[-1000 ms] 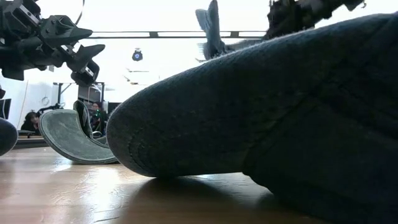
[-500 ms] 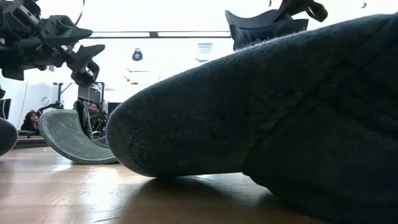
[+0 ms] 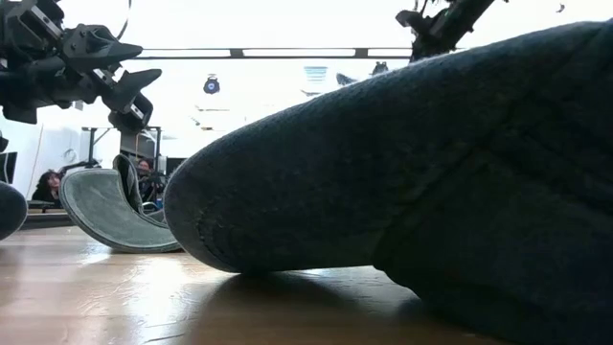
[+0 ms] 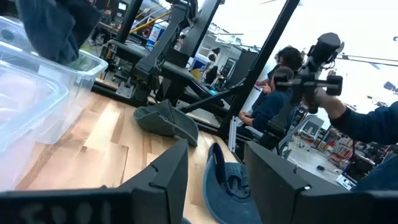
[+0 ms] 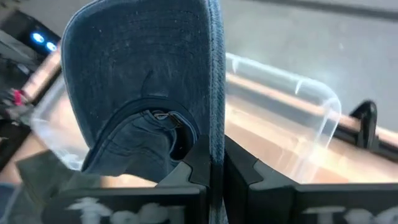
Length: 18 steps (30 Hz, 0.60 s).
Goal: Pick & Place hat
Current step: Put the top blue cap into the right transparent bin
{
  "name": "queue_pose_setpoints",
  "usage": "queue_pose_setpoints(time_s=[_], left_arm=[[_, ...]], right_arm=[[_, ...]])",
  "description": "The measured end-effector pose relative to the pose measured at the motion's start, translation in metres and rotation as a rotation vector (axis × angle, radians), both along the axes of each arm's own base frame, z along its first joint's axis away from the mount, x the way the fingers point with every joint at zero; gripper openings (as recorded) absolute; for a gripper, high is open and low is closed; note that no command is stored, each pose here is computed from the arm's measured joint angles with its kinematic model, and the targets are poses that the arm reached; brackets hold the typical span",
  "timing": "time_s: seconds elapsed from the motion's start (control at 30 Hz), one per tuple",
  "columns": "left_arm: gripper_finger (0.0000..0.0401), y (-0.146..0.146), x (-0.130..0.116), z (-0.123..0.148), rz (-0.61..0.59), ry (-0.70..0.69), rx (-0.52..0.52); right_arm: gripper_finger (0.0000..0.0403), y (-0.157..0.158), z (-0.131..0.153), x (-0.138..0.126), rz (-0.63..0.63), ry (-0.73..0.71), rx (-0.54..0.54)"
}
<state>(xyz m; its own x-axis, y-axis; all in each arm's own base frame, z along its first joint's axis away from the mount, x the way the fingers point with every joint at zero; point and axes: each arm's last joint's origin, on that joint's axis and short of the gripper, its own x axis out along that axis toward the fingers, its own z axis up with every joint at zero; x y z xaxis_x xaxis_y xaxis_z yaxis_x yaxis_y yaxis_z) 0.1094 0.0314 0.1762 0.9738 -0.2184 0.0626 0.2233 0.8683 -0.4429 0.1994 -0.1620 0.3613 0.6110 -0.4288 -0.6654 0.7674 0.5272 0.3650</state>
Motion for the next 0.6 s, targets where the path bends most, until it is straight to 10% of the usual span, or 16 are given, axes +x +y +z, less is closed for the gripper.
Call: queue_pose_setpoints(time_s=[0.6], left_arm=[[0.0151,0.000,0.000,0.000,0.000,0.000,-0.001]], right_arm=[[0.0012,-0.024,-0.038,0.023,-0.042,0.107,0.117]])
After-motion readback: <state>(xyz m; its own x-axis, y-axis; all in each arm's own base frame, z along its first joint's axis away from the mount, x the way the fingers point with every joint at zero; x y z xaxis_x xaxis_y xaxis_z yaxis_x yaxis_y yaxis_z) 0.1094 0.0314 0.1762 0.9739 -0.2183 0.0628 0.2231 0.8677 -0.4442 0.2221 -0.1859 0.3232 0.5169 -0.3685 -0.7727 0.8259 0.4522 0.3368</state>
